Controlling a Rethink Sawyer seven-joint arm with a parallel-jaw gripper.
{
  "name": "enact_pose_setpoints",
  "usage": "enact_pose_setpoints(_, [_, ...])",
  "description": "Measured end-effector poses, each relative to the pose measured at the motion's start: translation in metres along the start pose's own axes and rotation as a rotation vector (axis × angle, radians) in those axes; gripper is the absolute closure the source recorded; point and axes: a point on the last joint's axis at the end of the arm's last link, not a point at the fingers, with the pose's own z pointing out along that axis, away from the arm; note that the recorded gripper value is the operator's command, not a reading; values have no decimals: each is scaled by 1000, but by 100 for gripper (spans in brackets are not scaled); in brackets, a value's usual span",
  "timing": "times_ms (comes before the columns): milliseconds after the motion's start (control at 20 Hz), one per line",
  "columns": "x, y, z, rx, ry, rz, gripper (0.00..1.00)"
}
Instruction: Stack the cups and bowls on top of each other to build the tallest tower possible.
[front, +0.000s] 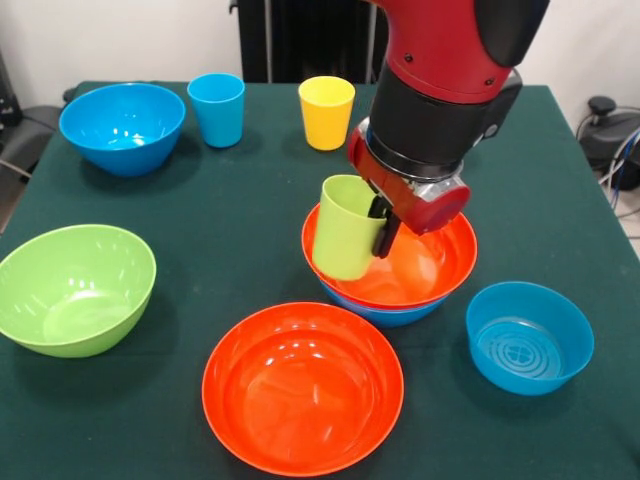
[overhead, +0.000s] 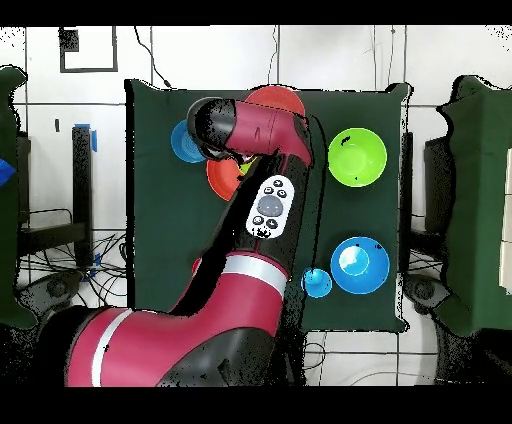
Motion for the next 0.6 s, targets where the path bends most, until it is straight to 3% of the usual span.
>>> enact_pose_setpoints(600, [38,-9,14,40,47,-22,100])
